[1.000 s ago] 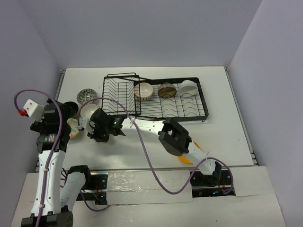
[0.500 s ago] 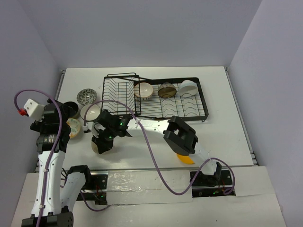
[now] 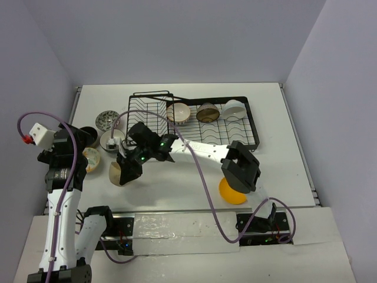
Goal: Load the bowls into the dish rack
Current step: Place the bowl in the dish rack.
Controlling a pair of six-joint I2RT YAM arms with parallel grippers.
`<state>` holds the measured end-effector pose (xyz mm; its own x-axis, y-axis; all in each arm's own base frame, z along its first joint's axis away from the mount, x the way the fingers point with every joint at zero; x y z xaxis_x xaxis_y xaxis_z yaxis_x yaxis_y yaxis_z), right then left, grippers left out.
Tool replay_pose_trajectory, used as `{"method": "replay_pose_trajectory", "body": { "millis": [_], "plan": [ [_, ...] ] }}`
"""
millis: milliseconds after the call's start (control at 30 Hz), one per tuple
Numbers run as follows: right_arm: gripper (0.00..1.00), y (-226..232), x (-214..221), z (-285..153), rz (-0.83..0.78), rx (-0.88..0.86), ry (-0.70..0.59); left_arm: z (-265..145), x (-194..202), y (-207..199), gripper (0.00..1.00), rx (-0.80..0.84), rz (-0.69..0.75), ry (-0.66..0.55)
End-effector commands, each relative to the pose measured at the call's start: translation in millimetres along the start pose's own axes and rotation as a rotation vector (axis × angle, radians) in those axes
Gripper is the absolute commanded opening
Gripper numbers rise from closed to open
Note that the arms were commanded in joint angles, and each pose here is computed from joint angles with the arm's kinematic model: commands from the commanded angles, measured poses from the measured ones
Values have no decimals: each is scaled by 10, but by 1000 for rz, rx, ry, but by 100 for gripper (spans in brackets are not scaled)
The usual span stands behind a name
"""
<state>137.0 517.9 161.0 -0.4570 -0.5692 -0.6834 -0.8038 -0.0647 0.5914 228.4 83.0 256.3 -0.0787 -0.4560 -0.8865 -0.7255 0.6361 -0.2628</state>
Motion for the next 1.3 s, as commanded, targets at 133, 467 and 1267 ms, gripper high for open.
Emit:
{"method": "replay_pose_trajectory", "body": {
  "millis": [133, 467, 1267],
  "plan": [
    [0, 782, -842, -895, -160, -213, -274, -26, -97, -23, 98, 19, -14, -35],
    [0, 214, -1352, -1784, -133, 25, -589, -33, -76, -43, 98, 30, -6, -28],
    [0, -1294, -1630, -2397, 122, 69, -893, -67, -31, -101, 97, 41, 21, -21]
  ]
}}
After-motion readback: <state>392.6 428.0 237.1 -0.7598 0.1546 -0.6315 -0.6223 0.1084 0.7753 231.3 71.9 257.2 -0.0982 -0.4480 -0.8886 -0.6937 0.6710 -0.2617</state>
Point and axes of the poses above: each gripper's point midway between its finger pads, its own z axis out along the fingers, its own y axis along the line the jaws close on, x = y × z, the point moved 2 cm from there along -z, back along the fingers, and after that the axes turned 10 degrees about z, right-handed, at the moved point
